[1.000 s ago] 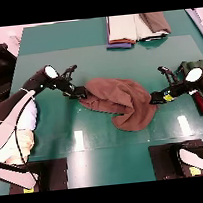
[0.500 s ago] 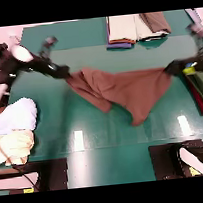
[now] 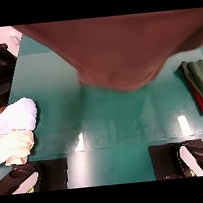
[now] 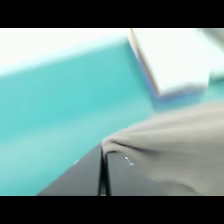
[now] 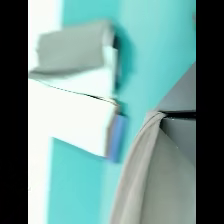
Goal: Fold the shirts.
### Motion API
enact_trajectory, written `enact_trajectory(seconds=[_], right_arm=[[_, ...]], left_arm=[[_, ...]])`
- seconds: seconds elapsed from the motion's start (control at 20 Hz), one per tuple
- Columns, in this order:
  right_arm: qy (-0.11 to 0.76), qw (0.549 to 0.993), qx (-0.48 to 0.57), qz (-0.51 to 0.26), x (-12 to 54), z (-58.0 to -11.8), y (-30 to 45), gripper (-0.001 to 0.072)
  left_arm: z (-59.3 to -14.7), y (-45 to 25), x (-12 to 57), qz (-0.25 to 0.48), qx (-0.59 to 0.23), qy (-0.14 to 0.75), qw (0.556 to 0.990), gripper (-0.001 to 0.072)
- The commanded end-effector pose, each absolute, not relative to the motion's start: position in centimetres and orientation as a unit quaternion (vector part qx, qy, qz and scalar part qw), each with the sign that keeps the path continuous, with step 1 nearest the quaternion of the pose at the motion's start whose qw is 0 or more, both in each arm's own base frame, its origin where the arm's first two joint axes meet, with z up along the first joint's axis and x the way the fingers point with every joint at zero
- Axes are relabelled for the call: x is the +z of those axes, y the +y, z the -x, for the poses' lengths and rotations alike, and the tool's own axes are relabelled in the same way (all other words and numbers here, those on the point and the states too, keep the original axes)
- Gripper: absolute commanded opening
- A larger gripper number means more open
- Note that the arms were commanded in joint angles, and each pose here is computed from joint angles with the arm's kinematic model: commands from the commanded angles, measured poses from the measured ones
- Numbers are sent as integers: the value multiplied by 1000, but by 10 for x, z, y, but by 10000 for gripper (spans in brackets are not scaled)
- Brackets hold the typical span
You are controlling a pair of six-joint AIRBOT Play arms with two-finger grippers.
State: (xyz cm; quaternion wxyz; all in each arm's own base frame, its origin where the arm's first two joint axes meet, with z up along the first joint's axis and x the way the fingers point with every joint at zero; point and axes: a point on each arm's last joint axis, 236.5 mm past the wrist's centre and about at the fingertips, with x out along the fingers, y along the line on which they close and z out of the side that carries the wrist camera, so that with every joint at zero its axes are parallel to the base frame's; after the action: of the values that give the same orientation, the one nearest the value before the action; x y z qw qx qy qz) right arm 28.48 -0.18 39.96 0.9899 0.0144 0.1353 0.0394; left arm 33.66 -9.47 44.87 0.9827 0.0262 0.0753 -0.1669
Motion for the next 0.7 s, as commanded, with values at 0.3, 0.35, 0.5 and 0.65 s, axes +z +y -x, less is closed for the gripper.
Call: enact_trajectory(seconds=[0.3, 0.35, 0.5, 0.65], right_arm=[[60, 997, -1, 42, 496, -256, -12, 14], [73, 997, 3, 37, 491, -265, -15, 14], [160, 987, 26, -8, 439, -314, -30, 14], [279, 957, 67, -50, 346, -374, -29, 14]], left_arm=[[-223, -72, 548, -22, -153, -72, 985, 20], [-239, -75, 535, -23, -154, -49, 987, 20], [-313, -87, 458, -26, -159, 74, 984, 20], [-391, -100, 343, -25, -162, 228, 960, 20]])
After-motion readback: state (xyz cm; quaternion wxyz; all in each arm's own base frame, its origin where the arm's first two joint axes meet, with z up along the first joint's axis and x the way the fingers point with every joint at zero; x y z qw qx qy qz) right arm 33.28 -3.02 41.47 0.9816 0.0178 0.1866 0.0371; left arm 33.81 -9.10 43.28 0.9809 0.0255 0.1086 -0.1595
